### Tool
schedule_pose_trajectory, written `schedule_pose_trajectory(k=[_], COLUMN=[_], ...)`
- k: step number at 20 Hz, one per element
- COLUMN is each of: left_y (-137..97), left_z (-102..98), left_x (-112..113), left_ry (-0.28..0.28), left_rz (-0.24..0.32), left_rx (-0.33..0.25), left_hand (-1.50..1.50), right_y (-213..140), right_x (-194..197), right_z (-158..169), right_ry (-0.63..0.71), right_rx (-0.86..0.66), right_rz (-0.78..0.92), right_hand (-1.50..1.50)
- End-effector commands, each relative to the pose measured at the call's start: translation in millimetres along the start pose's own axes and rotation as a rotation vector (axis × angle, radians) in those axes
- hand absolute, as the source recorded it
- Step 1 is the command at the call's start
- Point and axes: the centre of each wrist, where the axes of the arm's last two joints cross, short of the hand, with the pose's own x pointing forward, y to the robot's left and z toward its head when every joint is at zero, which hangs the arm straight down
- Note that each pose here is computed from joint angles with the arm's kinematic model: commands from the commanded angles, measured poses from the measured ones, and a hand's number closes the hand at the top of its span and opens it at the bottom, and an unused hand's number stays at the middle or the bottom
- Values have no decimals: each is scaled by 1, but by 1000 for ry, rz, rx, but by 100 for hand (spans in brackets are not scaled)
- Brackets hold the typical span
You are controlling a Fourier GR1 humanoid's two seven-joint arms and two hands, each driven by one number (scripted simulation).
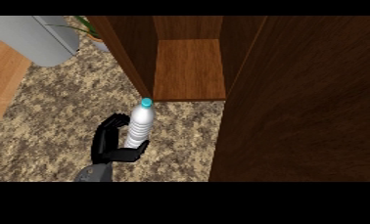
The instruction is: Pick up the bottled water, place it into the cabinet and close the cabinet
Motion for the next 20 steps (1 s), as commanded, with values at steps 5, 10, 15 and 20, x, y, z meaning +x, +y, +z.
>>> schedule_pose_trajectory(k=[5, 10, 15, 20], left_y=[-25, -61, -84, -111], left_z=[-49, -70, -92, -105], left_x=[7, 20, 38, 58], left_ry=[-37, -44, -37, -28], left_rz=[147, 185, 221, 227], left_rx=[-173, -202, -225, -219], left_hand=[150, 150, 150, 150], right_y=[-23, -43, -45, -58], right_x=[16, 7, 13, 10], right_z=[17, 15, 21, 22], right_ry=[-56, -30, -43, -25], right_rx=[-52, -61, -72, -81], right_rz=[0, 14, 26, 22], right_hand=[-150, -150, -150, -150])
